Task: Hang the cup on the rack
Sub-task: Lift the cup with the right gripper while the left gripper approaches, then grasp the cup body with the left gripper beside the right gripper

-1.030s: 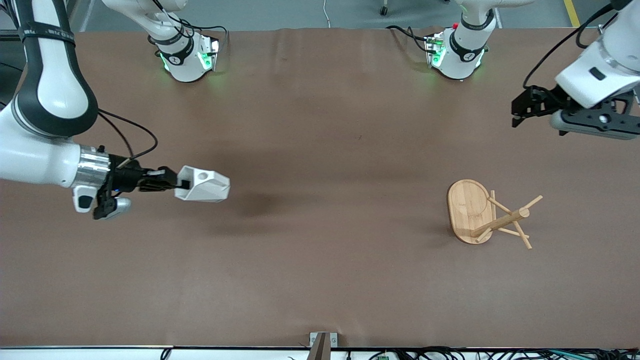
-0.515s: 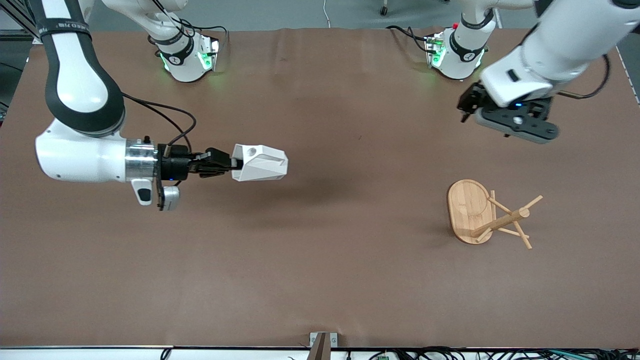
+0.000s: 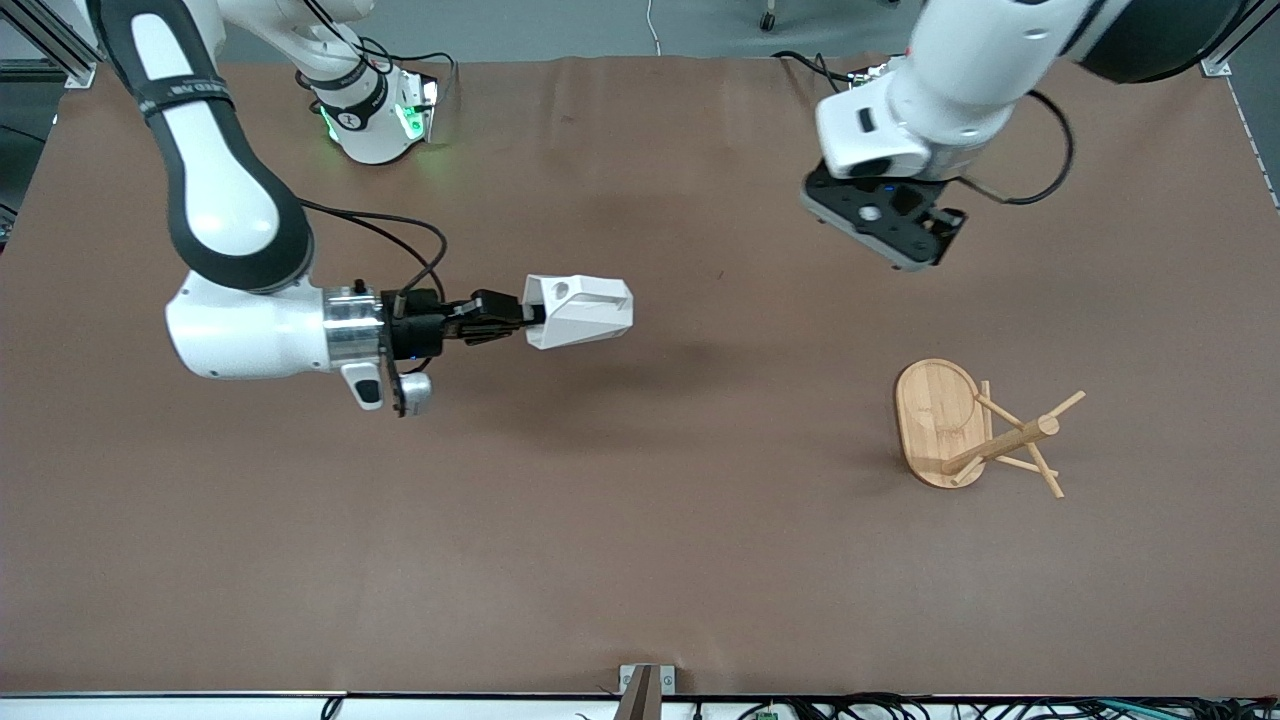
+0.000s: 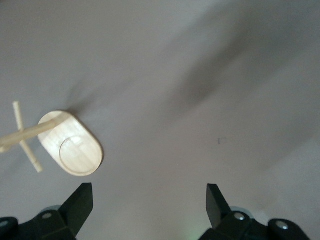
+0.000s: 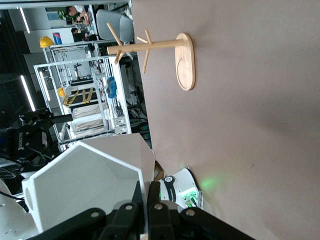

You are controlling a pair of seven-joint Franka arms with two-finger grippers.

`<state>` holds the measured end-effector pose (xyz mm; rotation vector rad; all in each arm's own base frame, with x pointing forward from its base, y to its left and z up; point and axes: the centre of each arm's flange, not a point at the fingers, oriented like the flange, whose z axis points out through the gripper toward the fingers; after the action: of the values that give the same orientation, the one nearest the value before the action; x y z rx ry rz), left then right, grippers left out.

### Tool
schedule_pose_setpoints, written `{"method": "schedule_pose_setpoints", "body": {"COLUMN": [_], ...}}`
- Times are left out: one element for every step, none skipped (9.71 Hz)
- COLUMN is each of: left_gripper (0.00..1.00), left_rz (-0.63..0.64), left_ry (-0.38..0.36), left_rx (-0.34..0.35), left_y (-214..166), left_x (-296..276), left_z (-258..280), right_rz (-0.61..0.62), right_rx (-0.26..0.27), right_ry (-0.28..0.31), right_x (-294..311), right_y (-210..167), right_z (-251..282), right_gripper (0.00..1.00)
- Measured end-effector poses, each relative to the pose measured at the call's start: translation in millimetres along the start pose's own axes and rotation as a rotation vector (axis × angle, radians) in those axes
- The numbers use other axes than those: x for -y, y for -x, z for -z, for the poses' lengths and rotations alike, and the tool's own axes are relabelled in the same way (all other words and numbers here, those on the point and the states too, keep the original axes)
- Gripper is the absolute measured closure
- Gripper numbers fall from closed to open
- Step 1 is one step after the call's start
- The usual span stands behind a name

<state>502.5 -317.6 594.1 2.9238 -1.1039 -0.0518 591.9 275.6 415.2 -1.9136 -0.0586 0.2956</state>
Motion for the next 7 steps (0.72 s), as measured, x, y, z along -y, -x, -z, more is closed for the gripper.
{"method": "schedule_pose_setpoints", "body": {"left_gripper": [0.0,0.0,0.0,0.0,0.0,0.0,0.0], "left_rz": [-0.047,-0.094,-0.145,-0.187,-0.215,-0.233,-0.243], "left_ry": [0.004,0.009,0.013,0.019,0.029,0.035,0.036], "left_rx": [0.005,0.015,0.018,0.005,-0.008,-0.032,-0.07], "left_y": [-10,-18,-25,-31,-33,-35,-40], "left_x": [-19,-38,-53,-65,-71,-77,-81], "left_z": [-6,-14,-21,-24,-24,-21,-19], "right_rz": [-0.012,-0.019,-0.021,-0.022,-0.02,-0.012,-0.009], "right_rx": [0.005,0.005,0.009,0.016,0.031,0.041,0.054], "right_ry": [-0.024,-0.043,-0.05,-0.068,-0.104,-0.139,-0.16], "right_x": [-2,-4,-5,-4,-1,3,6], "right_y": [-2,-6,-8,-9,-8,-7,-6], "right_z": [-7,-10,-13,-16,-19,-22,-24], "right_gripper": [0.95,0.95,0.95,0.95,0.95,0.95,0.95]}}
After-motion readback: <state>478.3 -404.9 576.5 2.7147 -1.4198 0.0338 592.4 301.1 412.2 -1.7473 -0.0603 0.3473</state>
